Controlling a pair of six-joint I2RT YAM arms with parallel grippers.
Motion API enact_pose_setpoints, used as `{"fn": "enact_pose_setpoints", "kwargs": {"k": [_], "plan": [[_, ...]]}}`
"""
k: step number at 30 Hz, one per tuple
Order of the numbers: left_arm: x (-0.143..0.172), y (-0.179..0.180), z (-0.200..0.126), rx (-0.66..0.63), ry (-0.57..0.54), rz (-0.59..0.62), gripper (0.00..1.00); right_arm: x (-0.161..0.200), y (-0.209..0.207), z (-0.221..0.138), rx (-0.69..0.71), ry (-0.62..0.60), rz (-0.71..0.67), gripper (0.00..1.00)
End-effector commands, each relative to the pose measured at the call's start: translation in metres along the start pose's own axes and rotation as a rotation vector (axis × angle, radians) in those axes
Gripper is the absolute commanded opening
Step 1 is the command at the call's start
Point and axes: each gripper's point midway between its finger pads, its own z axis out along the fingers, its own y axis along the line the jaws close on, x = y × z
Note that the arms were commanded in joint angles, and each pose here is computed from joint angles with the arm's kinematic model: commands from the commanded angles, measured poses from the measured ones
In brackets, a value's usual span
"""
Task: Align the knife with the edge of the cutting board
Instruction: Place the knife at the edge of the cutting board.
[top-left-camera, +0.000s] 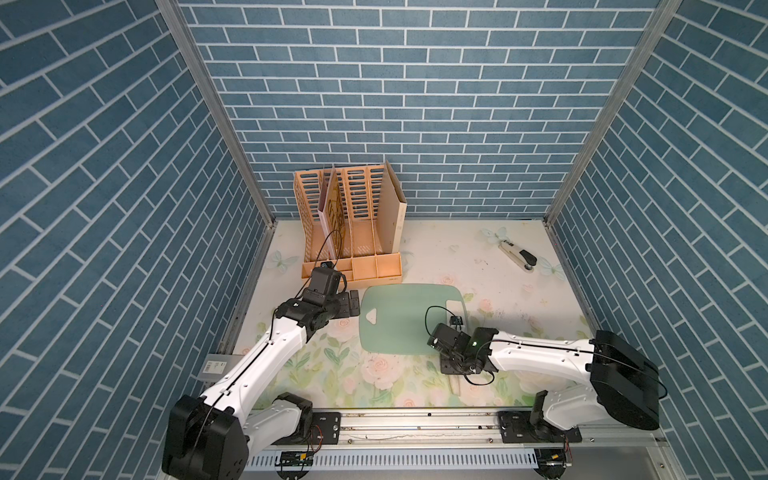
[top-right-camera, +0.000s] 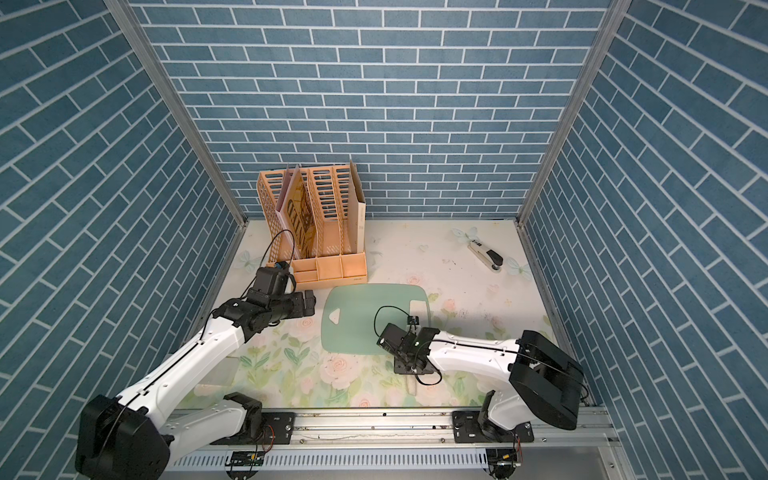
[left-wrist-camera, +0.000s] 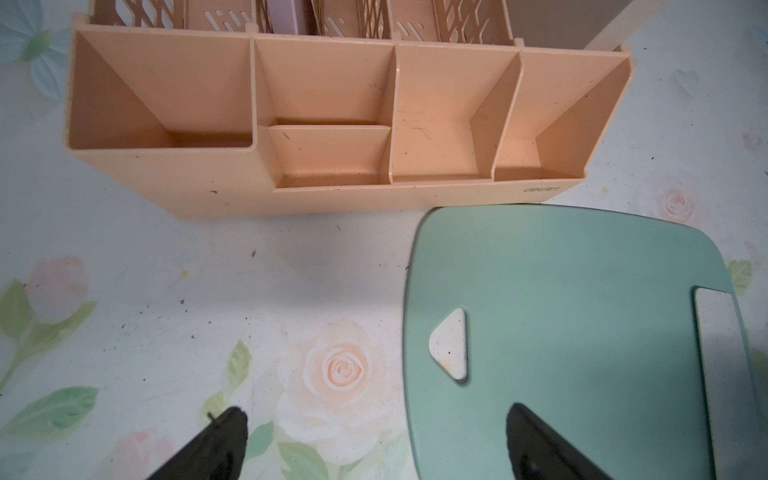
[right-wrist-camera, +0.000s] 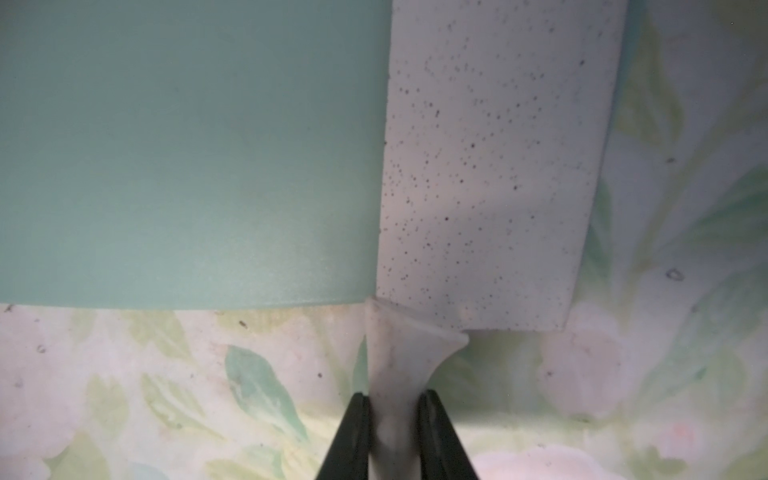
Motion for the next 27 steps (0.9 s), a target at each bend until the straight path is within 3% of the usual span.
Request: {"fn": "enact_pose_setpoints", "kwargs": {"k": [1,27], "plan": [[0.002,0.004,0.002,-0.013,0.004,0.0,1.0,0.006,-0.011,0.0,0.05,0.02,-0.031,0.09],[0.005,0.005,0.006,-0.022,0.019,0.0,0.99,0.001,-0.02,0.0,0.054,0.007,-0.009,0.09]]}}
